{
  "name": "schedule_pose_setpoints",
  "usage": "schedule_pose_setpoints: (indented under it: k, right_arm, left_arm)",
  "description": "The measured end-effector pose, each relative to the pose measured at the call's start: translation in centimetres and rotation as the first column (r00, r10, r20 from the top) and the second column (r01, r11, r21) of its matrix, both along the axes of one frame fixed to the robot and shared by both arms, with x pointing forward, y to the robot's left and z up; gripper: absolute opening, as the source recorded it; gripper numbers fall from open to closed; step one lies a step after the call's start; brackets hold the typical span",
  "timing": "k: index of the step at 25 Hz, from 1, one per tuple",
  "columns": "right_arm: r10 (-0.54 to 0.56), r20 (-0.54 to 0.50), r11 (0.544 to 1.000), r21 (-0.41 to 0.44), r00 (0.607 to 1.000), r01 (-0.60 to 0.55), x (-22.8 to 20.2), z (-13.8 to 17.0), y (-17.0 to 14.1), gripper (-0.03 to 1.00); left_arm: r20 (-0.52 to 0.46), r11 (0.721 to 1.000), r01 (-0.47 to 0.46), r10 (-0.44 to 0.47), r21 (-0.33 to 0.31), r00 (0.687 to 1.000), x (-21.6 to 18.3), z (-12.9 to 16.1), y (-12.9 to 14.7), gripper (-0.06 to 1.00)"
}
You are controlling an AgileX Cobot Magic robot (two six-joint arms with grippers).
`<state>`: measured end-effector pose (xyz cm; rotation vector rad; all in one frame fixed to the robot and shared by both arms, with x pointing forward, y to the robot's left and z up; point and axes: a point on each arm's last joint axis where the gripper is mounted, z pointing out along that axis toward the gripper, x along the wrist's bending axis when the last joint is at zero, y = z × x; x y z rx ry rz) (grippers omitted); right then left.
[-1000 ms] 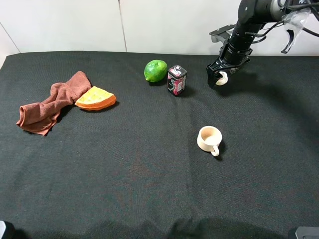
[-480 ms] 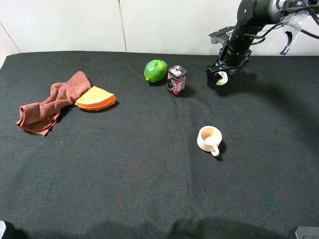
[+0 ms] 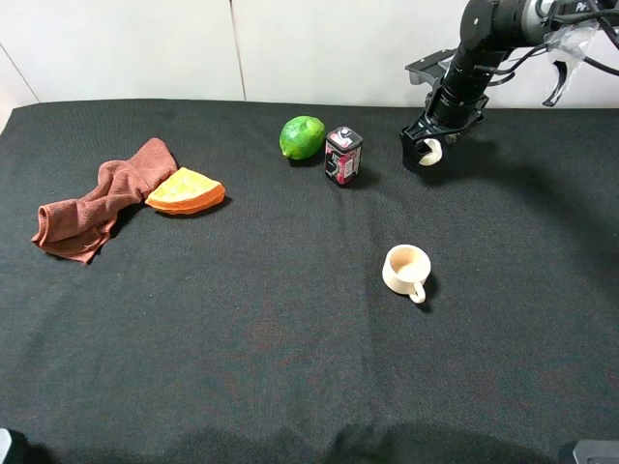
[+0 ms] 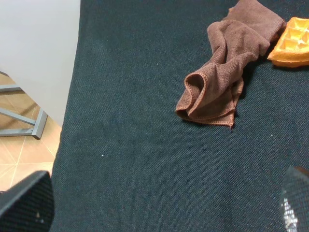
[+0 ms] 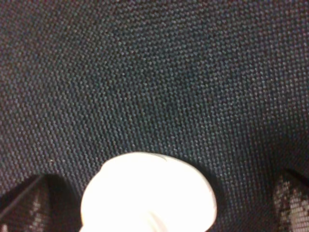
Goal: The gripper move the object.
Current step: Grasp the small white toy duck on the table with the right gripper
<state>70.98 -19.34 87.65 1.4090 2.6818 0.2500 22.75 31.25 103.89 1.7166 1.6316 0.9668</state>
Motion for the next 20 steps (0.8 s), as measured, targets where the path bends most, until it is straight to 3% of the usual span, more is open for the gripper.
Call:
schedule_pose_setpoints:
  k: [13,20]
  right_arm:
    - [0.008,0.003,1.000,-0.016,1.000,-0.008,0.02,-0.01,-0.13,0.69]
    - [0.009,0.003,1.000,-0.017,1.000,-0.009,0.02,-0.01,-0.13,0.52]
  left_arm:
    - [0.000,1.000,0.000,0.000,0.000,1.000,0.00,0.00,0.00,0.99]
    - [0.000,1.000,0.000,0.000,0.000,1.000,0.00,0.00,0.00,0.99]
